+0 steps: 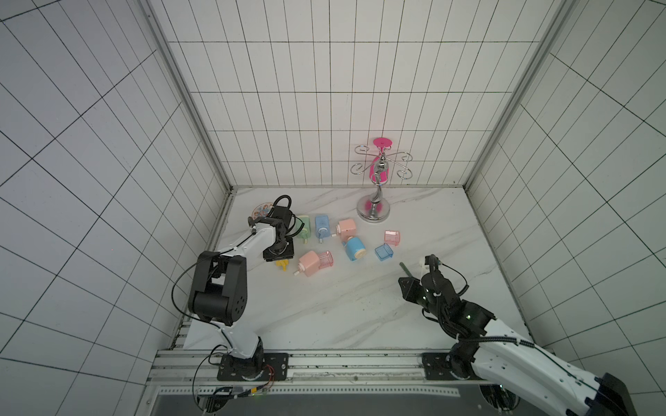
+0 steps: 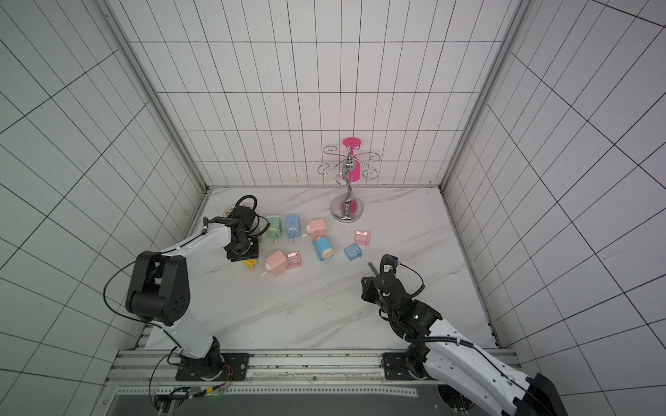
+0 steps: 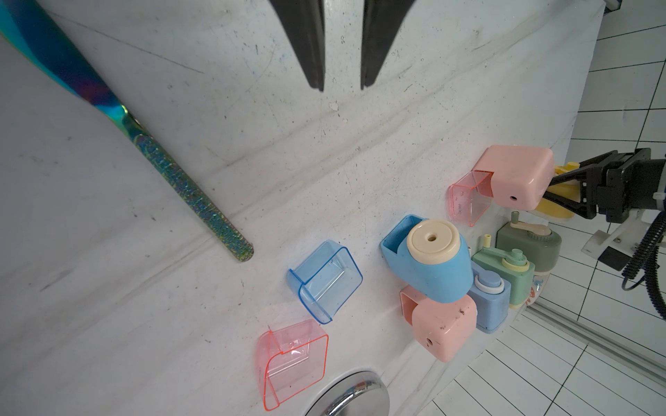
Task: Put the tray back into the pencil sharpener
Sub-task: Place the pencil sharpener at the center of the board, then close the container of the pencil sharpener.
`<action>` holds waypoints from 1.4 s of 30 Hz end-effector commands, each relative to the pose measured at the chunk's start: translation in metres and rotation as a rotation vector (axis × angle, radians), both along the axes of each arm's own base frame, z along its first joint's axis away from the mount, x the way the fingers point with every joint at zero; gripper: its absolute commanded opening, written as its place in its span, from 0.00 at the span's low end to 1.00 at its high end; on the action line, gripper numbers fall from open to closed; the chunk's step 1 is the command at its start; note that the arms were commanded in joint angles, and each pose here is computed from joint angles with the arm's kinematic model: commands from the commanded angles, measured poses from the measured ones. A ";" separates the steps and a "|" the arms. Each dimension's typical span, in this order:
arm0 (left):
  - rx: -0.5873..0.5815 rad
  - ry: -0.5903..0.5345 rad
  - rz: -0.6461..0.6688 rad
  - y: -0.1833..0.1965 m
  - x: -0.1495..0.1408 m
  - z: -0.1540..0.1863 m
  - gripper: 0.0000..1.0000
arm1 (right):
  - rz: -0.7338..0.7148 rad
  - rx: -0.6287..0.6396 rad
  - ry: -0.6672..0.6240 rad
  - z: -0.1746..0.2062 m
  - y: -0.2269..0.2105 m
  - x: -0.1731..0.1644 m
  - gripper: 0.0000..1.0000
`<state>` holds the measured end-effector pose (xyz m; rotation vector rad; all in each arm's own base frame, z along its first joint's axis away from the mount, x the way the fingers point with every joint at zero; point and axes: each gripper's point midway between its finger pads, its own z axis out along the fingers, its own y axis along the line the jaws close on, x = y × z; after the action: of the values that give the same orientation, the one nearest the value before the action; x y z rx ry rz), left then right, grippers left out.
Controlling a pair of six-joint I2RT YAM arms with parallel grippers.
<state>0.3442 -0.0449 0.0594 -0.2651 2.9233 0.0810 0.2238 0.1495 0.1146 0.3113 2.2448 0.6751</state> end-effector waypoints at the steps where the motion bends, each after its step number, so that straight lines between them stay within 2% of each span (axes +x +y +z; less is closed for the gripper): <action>1: 0.005 -0.026 0.007 0.001 0.008 -0.003 0.00 | -0.010 -0.015 0.017 -0.010 -0.006 -0.002 0.22; 3: 0.004 -0.021 0.007 0.001 0.007 -0.006 0.05 | -0.011 -0.016 0.019 -0.011 -0.006 -0.003 0.21; 5: 0.007 -0.020 0.008 0.002 0.006 -0.006 0.16 | -0.011 -0.017 0.020 -0.011 -0.006 -0.003 0.22; 8: 0.009 -0.017 0.007 0.002 0.005 -0.008 0.35 | -0.010 -0.016 0.022 -0.012 -0.006 -0.003 0.22; 9: 0.011 -0.018 0.008 0.002 0.005 -0.008 0.48 | -0.010 -0.016 0.021 -0.011 -0.006 -0.002 0.21; 10: 0.014 -0.019 0.010 0.003 0.005 -0.008 0.55 | -0.008 -0.015 0.021 -0.011 -0.005 -0.002 0.22; 13: 0.013 -0.014 0.011 0.003 0.004 -0.011 0.60 | -0.007 -0.014 0.021 -0.010 -0.005 -0.002 0.22; 15: 0.015 -0.011 0.015 0.003 0.003 -0.012 0.68 | -0.008 -0.012 0.018 -0.009 -0.005 -0.002 0.22; 19: 0.015 -0.011 0.015 0.004 0.002 -0.014 0.72 | -0.007 -0.015 0.016 -0.008 -0.006 -0.003 0.22; 23: 0.024 -0.023 0.014 0.005 0.004 -0.009 0.79 | -0.008 -0.018 0.017 -0.008 -0.008 -0.004 0.22; 25: 0.031 -0.038 0.015 0.006 0.006 -0.004 0.88 | -0.009 -0.018 0.018 -0.008 -0.008 -0.004 0.22; 27: 0.044 -0.062 0.016 0.009 0.009 0.004 0.89 | -0.009 -0.018 0.019 -0.009 -0.008 -0.005 0.22; 30: 0.062 -0.146 0.022 0.014 0.014 0.032 0.90 | -0.008 -0.023 0.019 -0.008 -0.010 -0.005 0.22; 35: 0.049 -0.387 0.001 0.016 0.021 0.107 0.90 | -0.009 -0.043 0.018 -0.008 -0.012 -0.005 0.22; 42: -0.099 -0.759 -0.190 -0.014 0.016 0.193 0.89 | 0.048 -0.088 0.002 -0.003 -0.005 -0.003 0.24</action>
<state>0.3563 -0.0441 0.2327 -0.1326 2.3034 -0.0746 0.2191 0.1451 0.1090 0.2614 2.2767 0.6350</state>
